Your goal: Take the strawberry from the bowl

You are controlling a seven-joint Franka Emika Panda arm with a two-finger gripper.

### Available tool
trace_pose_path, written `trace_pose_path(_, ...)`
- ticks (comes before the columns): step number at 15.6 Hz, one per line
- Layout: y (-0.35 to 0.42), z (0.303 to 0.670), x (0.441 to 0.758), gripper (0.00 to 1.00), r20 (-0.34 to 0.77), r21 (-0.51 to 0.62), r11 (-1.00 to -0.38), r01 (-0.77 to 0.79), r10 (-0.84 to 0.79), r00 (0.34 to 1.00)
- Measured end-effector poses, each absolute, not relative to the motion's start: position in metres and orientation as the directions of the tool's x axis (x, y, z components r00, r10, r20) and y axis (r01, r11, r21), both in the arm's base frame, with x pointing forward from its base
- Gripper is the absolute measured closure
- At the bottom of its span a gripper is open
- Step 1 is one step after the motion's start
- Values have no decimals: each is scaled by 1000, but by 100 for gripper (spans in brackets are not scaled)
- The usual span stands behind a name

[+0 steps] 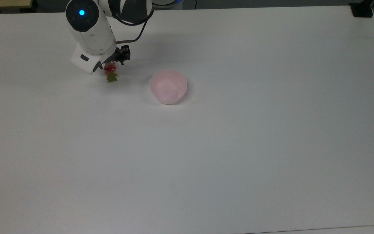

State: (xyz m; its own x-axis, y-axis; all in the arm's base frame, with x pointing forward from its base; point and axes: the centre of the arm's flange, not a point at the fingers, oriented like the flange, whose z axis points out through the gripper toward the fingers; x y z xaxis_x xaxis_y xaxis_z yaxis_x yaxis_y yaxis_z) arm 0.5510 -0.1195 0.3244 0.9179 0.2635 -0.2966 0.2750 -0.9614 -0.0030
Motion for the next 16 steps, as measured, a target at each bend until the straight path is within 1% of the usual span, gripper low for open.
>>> trace_pose_path(1,-120,327,552,14,-292,0,-962,273,261,920)
trace_pose_path(2,-121,333,554,6,-284,5,-962,272,260,923)
trace_pose_path(3,-121,343,557,0,-277,11,-963,271,257,926)
trace_pose_path(5,-121,378,562,0,-269,27,-966,256,240,933)
trace_pose_path(7,-116,426,567,0,-255,54,-976,211,191,948)
trace_pose_path(9,-99,473,571,0,-220,91,-984,151,128,967)
trace_pose_path(11,-79,510,572,0,-171,124,-990,75,53,984)
trace_pose_path(14,-48,561,564,0,-95,150,-988,-23,-38,995)
trace_pose_path(16,-30,593,551,0,-77,112,-992,-58,-67,995)
